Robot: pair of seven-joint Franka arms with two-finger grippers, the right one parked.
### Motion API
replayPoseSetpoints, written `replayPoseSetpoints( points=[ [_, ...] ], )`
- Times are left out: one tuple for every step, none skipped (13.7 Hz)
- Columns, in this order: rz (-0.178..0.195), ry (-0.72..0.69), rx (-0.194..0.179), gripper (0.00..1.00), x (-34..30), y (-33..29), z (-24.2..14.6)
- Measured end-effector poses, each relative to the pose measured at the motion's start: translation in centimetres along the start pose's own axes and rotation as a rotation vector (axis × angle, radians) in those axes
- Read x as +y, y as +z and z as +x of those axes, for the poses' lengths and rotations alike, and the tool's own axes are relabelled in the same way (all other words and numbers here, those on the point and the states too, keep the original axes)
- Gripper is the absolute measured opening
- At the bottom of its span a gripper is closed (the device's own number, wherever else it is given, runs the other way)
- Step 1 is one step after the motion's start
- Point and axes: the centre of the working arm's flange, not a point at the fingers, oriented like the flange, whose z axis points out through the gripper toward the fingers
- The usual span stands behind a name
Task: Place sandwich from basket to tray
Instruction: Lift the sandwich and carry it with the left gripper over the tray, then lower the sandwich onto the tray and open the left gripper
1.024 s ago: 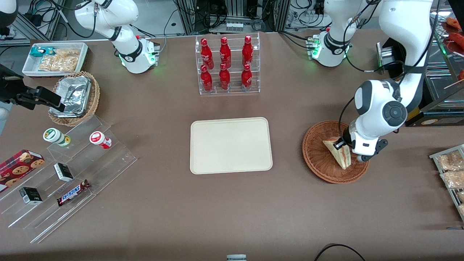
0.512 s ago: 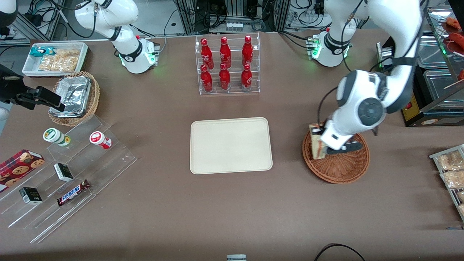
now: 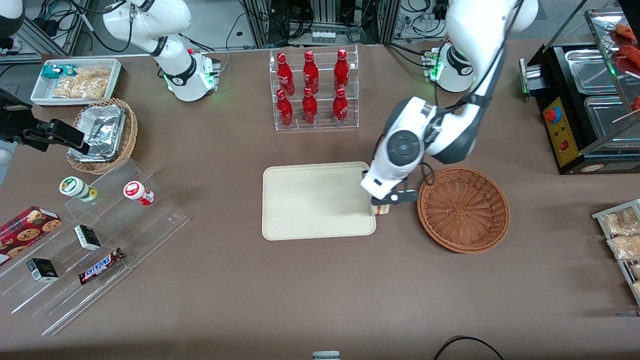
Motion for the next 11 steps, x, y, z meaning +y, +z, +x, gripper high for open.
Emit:
replayPoseSetpoints(
  points=[
    [-0.005,-0.023,0.008,0.15,1.8,0.2,-0.2],
    [-0.006,-0.037,0.012,0.15,3.4,0.6,-0.4],
    [-0.007,-0.050,0.014,0.15,5.0,1.2,-0.7],
    [-0.009,-0.067,0.017,0.15,6.6,1.7,-1.1],
    [-0.012,-0.084,0.023,0.15,8.2,2.3,-1.6],
    [-0.022,-0.092,0.033,0.15,9.6,3.0,-2.1],
    [-0.035,-0.094,0.046,0.15,10.9,3.7,-2.6],
    [-0.050,-0.096,0.059,0.15,11.9,4.5,-3.0],
    [-0.062,-0.097,0.069,0.15,12.7,5.2,-3.3],
    [-0.071,-0.096,0.076,0.15,13.4,5.8,-3.5],
    [-0.078,-0.095,0.081,0.15,13.9,6.2,-3.6]
  ],
)
